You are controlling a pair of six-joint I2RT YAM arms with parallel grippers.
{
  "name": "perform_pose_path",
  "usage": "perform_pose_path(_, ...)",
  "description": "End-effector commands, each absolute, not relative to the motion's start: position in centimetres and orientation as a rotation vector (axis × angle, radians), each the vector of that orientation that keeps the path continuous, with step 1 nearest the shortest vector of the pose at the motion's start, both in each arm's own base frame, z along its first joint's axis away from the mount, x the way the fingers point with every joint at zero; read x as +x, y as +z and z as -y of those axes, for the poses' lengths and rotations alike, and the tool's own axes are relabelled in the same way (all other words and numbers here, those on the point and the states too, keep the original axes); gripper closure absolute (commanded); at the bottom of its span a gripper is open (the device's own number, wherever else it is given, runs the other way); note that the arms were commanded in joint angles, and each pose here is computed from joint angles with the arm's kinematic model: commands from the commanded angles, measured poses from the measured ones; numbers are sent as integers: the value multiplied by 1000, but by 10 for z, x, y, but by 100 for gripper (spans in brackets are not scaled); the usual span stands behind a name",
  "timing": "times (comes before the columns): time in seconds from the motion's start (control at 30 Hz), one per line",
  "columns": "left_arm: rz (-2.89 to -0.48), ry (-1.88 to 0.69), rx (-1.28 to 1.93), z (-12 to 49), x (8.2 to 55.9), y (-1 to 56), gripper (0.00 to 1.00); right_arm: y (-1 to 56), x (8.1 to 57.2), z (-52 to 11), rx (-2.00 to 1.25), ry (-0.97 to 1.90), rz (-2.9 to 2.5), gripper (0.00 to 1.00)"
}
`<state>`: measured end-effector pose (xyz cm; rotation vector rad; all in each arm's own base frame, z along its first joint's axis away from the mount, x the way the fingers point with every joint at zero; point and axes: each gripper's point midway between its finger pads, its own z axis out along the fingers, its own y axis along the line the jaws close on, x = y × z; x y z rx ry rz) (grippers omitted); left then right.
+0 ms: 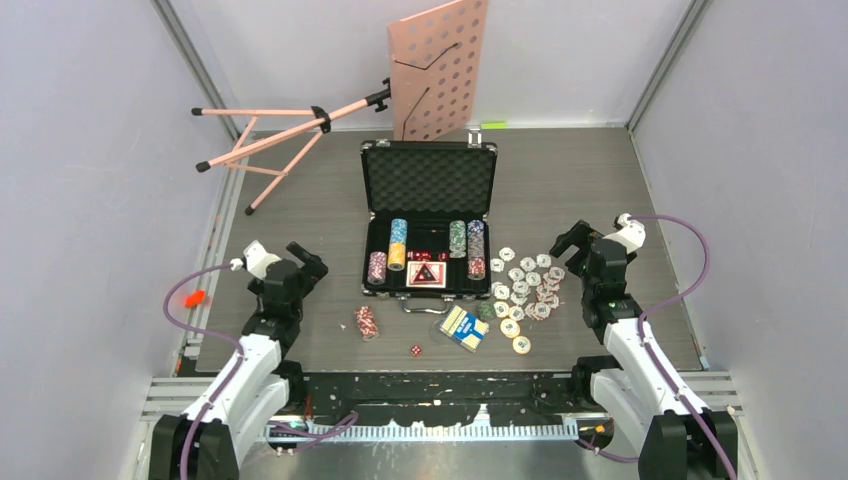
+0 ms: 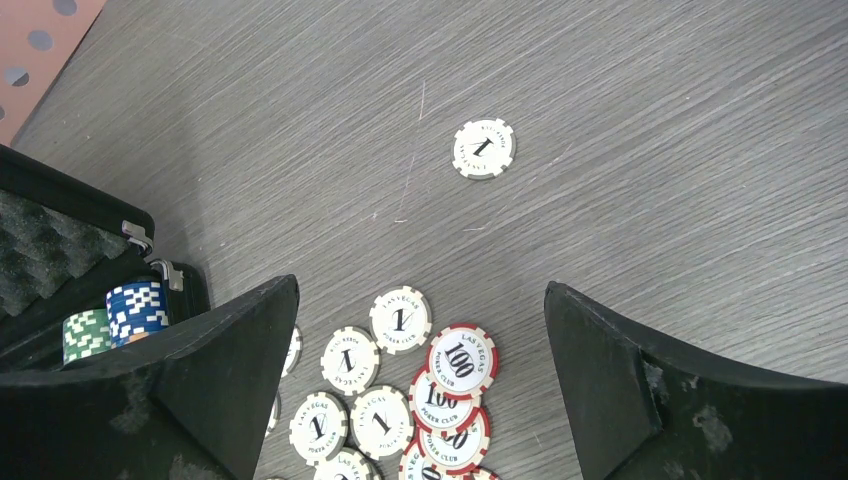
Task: Pack up texas hold em set
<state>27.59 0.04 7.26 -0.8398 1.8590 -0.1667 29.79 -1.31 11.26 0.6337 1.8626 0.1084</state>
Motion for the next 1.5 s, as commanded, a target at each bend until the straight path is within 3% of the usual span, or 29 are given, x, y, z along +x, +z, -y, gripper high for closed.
perform_pose_path(0.0,-1769,-179,-838,-5,283,98,0,129,304,14,637,118,-1823,0)
perform_pose_path(0.4,-1754,-398,-619,34,293,110,0,126,304,16,658,103,-1830,0)
perform_pose_path(0.63,-1903,-446,-621,54,293,123,3,126,304,16,654,100,-1832,0)
perform_pose_path(0.87,-2129,-244,-668,62,251,132,2,126,303,17,656,100,-1828,0)
perform_pose_path(1.03,-2305,-366,-702,88,218,115,3,127,302,18,664,96,-1820,0)
perform_pose_path(1.47,-2440,-525,-663,118,167,93,11,124,305,16,659,97,-1845,3)
